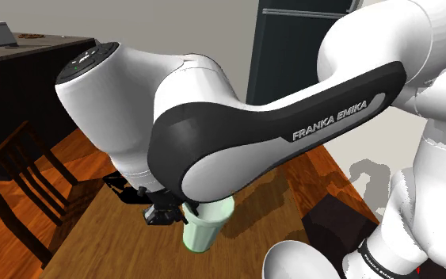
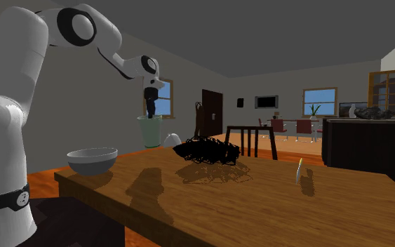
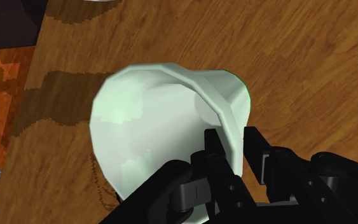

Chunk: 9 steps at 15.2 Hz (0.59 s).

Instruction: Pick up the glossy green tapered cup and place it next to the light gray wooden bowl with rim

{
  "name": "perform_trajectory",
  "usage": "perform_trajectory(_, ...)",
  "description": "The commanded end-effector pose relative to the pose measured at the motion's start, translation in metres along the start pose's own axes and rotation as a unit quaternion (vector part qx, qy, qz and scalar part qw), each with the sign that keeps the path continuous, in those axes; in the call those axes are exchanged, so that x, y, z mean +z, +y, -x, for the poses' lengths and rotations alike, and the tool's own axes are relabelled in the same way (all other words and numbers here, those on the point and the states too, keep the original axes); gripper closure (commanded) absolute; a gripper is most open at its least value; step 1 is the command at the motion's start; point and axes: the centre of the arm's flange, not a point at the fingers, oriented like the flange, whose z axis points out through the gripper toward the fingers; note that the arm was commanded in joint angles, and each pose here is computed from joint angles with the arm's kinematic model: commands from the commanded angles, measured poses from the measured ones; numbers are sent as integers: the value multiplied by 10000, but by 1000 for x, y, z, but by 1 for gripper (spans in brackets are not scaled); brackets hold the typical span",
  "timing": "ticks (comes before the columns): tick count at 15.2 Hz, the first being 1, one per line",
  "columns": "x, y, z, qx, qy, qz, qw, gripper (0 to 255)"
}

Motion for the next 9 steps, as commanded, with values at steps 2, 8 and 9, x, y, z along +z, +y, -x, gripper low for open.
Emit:
perform_trajectory(2,14,-6,1,1,3,-4,10000,255)
perform_trajectory(8,45,-15,2,1,3,-4,10000,255)
perform_trajectory(9,50,-17,2,1,3,-4,10000,255)
